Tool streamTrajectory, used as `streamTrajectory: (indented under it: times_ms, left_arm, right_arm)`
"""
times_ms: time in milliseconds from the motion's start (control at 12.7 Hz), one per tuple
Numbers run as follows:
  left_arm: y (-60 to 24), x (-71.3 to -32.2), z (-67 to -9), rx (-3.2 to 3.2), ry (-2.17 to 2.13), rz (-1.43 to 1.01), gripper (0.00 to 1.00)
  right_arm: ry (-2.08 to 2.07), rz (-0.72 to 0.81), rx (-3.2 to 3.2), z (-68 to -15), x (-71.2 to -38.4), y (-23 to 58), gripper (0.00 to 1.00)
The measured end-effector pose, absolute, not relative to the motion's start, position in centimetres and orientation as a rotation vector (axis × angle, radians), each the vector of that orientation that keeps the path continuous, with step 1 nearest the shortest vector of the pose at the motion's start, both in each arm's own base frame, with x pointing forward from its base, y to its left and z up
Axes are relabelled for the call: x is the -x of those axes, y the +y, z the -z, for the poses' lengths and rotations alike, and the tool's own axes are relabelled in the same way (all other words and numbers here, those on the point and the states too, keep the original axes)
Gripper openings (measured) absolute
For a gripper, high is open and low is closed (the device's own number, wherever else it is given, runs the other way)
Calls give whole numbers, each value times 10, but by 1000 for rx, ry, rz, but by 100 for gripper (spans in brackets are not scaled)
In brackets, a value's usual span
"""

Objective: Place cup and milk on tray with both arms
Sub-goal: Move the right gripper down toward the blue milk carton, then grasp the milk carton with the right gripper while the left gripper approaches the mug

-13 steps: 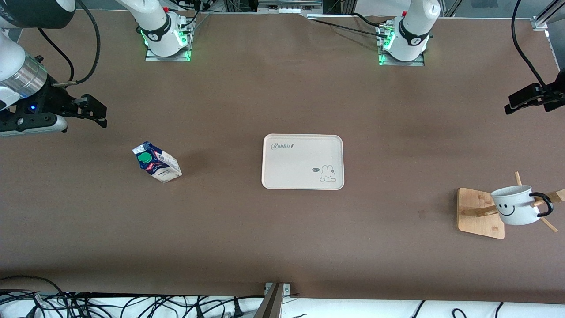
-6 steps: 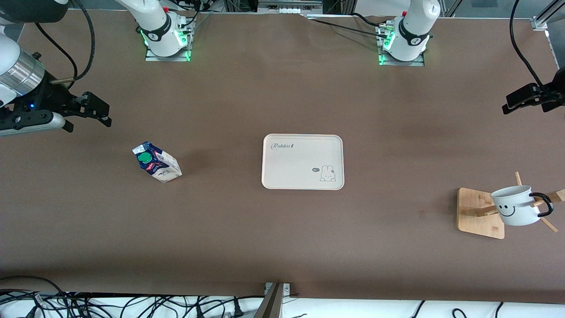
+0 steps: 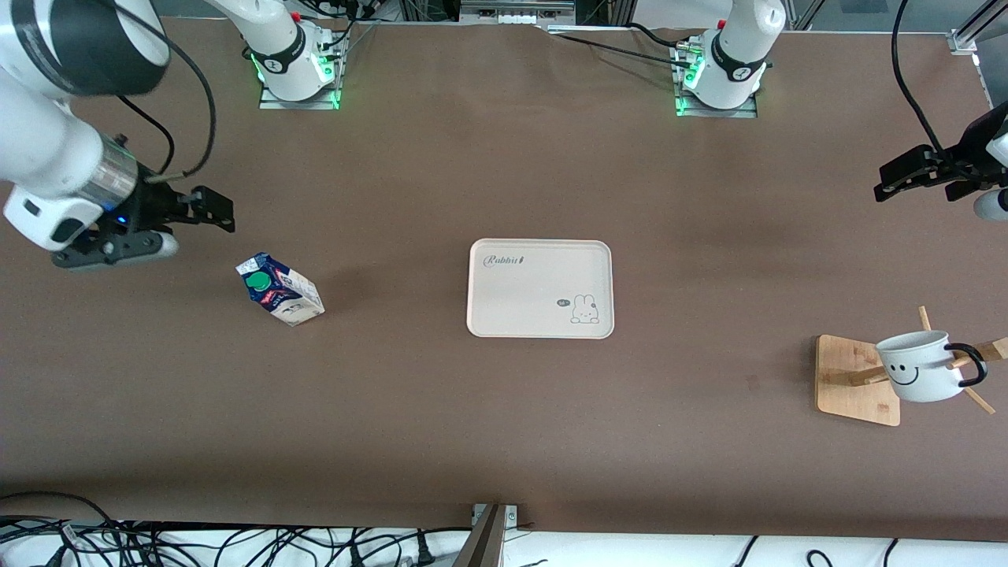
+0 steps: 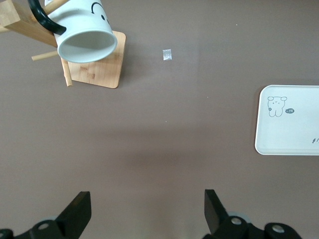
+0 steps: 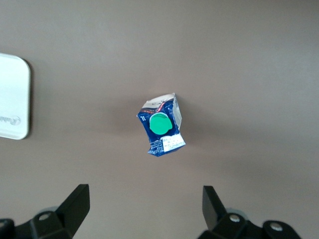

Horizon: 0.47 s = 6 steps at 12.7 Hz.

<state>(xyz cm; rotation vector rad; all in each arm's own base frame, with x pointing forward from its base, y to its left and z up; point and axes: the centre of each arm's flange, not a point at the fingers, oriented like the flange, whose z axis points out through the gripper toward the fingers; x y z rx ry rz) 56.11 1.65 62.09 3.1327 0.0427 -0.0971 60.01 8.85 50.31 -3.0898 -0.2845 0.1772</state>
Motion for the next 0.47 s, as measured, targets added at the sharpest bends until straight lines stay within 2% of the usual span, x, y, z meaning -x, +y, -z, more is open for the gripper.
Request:
streamTrajectory:
  times_ms: [237, 474]
  left_arm:
    - [16, -569, -619, -3136, 42, 43, 100]
    - [-7, -587, -596, -3139, -18, 5, 100]
  right_arm:
    - [-383, -231, 3083, -443, -618, 93, 100]
    - [-435, -211, 3079, -397, -614, 91, 100]
